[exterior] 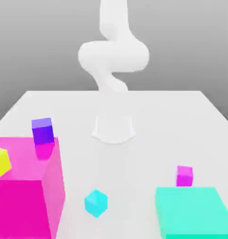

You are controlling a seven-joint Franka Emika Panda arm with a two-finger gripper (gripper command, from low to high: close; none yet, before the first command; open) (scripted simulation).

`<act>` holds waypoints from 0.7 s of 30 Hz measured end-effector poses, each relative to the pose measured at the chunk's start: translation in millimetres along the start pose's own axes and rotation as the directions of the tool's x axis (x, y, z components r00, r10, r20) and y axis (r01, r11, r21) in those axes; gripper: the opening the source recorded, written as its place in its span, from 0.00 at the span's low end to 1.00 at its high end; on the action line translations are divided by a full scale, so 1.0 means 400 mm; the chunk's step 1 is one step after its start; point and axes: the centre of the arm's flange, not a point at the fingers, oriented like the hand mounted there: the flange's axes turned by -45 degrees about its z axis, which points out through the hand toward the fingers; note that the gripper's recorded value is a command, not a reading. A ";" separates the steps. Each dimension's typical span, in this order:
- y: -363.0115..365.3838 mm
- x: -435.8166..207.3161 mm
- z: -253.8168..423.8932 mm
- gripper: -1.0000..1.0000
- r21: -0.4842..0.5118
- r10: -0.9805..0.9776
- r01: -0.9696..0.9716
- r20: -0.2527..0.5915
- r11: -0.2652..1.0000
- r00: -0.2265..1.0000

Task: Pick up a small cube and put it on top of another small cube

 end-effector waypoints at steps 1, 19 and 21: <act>-0.031 -0.014 0.068 0.50 0.024 -0.058 0.057 0.035 0.998 0.998; -0.558 -0.808 0.743 0.50 0.599 -0.924 0.706 0.196 0.378 0.329; -0.568 -0.881 0.769 0.50 0.628 -0.946 0.709 0.180 0.322 0.270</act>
